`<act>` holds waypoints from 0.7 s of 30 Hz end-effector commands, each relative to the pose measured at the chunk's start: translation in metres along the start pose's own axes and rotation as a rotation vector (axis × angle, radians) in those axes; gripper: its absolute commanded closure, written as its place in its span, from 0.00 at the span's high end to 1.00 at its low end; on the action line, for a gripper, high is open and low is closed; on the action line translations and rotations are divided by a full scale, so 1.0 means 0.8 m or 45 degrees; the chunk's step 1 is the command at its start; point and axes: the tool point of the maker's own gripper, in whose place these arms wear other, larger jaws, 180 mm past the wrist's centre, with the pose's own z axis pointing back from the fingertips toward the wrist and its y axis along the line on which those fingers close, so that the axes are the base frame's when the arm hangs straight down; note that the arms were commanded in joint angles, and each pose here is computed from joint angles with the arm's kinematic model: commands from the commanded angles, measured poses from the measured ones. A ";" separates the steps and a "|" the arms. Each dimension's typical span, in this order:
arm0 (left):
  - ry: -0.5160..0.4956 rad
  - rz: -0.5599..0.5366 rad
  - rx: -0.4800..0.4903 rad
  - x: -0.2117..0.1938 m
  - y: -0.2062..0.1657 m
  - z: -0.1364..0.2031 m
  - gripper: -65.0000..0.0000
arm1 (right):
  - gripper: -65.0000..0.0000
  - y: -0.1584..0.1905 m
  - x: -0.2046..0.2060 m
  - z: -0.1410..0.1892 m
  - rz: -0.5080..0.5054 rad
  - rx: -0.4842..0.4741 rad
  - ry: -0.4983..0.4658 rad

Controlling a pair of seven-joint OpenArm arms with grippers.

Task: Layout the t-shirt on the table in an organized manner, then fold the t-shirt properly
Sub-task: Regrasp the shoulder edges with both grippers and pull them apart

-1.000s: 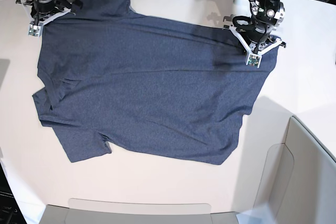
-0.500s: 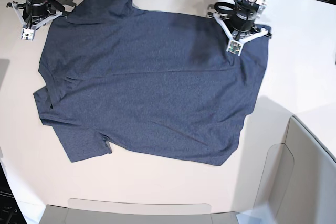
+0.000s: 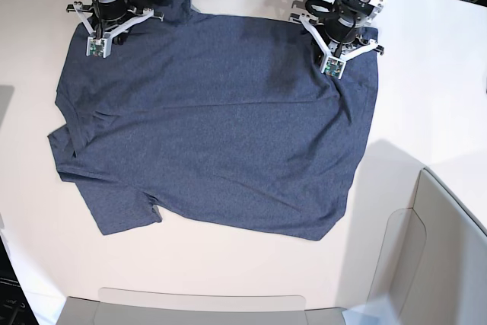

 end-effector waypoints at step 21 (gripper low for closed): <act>0.296 0.001 -0.025 -0.067 0.000 0.004 0.20 | 0.00 -0.096 0.047 0.010 0.372 -0.398 -0.146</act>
